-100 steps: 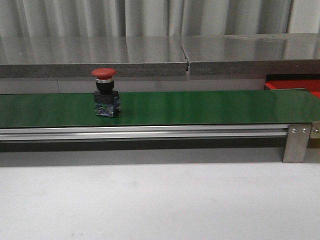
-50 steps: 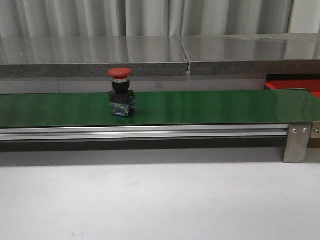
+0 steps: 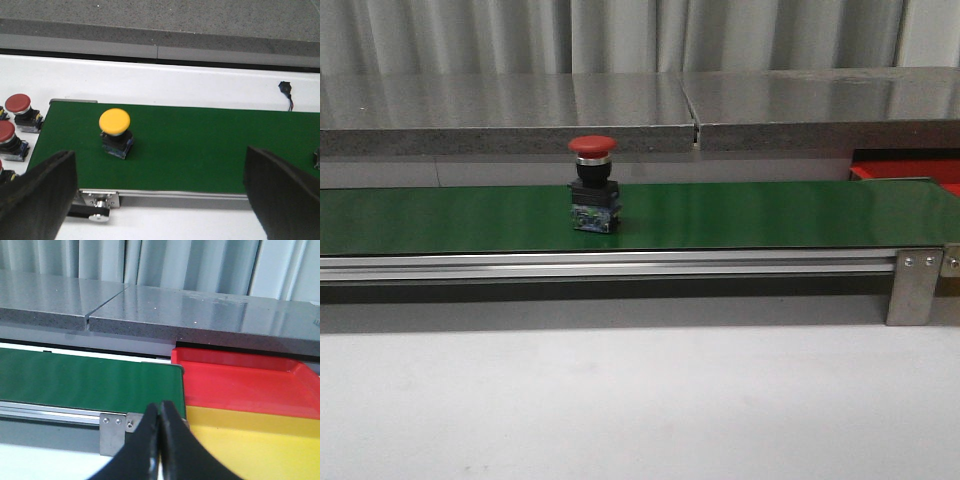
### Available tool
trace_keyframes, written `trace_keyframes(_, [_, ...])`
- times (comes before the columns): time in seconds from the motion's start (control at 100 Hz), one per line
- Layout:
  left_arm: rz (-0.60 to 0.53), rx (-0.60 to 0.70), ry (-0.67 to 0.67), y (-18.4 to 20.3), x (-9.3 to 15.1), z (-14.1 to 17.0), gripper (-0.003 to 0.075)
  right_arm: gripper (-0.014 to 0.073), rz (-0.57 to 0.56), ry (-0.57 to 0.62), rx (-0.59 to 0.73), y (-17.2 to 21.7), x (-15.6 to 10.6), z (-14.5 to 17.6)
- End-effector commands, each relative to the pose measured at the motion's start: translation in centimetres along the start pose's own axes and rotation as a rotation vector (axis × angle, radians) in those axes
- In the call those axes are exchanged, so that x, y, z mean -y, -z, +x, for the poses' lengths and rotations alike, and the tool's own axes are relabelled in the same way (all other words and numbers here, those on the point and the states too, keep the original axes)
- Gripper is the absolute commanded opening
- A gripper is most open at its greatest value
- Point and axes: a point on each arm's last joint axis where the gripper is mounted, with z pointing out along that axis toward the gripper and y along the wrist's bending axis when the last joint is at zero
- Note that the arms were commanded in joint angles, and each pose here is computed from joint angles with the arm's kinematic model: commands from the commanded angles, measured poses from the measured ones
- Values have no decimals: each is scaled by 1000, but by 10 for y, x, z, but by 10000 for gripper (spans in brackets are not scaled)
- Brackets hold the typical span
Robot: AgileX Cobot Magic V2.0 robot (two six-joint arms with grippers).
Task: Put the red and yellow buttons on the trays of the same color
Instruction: 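Carry the yellow button onto the green belt and release it, then grasp the red button at the belt's end with the right gripper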
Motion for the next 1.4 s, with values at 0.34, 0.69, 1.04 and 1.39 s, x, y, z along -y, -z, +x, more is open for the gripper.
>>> trace_keyframes(0.34, [26, 193, 4, 52, -4, 79, 531, -68, -11, 16, 120, 2, -1, -13])
trace_keyframes(0.69, [28, 210, 3, 55, -5, 90, -19, -68, -10, -5, 173, 4, 0, -29])
trace_keyframes(1.04, [28, 211, 3, 55, -5, 90, -19, -68, 8, -58, -49, -14, 5, -101])
trace_keyframes(1.39, [28, 211, 3, 55, -5, 90, -19, -68, 31, -55, -529, -102, 9, -154])
